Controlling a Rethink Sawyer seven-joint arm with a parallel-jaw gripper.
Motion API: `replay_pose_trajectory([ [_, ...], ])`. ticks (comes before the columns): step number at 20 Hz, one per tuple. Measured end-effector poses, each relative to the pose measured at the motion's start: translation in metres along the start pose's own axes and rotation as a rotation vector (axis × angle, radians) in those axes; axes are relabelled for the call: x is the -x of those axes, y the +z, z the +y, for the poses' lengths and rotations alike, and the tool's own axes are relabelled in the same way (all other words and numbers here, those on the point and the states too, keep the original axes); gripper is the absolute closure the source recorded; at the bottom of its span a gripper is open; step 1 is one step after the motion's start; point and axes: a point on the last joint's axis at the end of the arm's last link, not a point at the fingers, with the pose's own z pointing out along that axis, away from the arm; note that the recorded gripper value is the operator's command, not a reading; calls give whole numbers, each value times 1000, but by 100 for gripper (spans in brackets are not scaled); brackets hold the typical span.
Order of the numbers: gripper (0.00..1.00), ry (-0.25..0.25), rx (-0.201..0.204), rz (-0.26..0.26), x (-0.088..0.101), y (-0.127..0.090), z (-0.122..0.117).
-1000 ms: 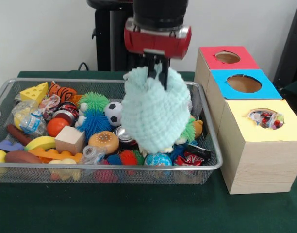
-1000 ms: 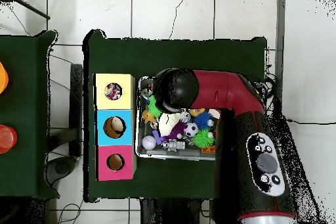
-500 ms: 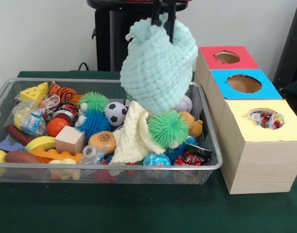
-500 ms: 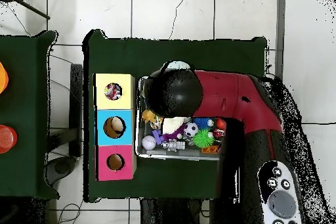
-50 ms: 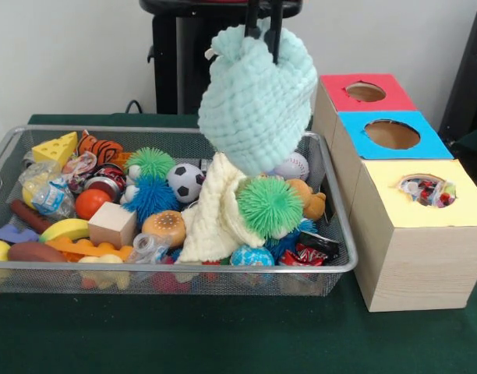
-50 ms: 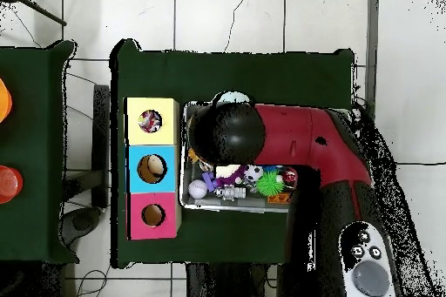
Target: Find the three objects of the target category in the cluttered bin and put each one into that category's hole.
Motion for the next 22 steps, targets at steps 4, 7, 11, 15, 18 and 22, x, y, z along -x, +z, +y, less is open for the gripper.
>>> replay_pose_trajectory([
  [4,100,-7,1,1,-5,6,2],
  [7,100,-19,5,-4,-11,14,8],
  [11,0,-34,13,-13,-14,25,17],
  [15,0,-40,16,-18,-15,28,21],
  [18,0,-40,18,-21,-15,29,21],
  [22,0,-41,22,-33,-15,31,22],
])
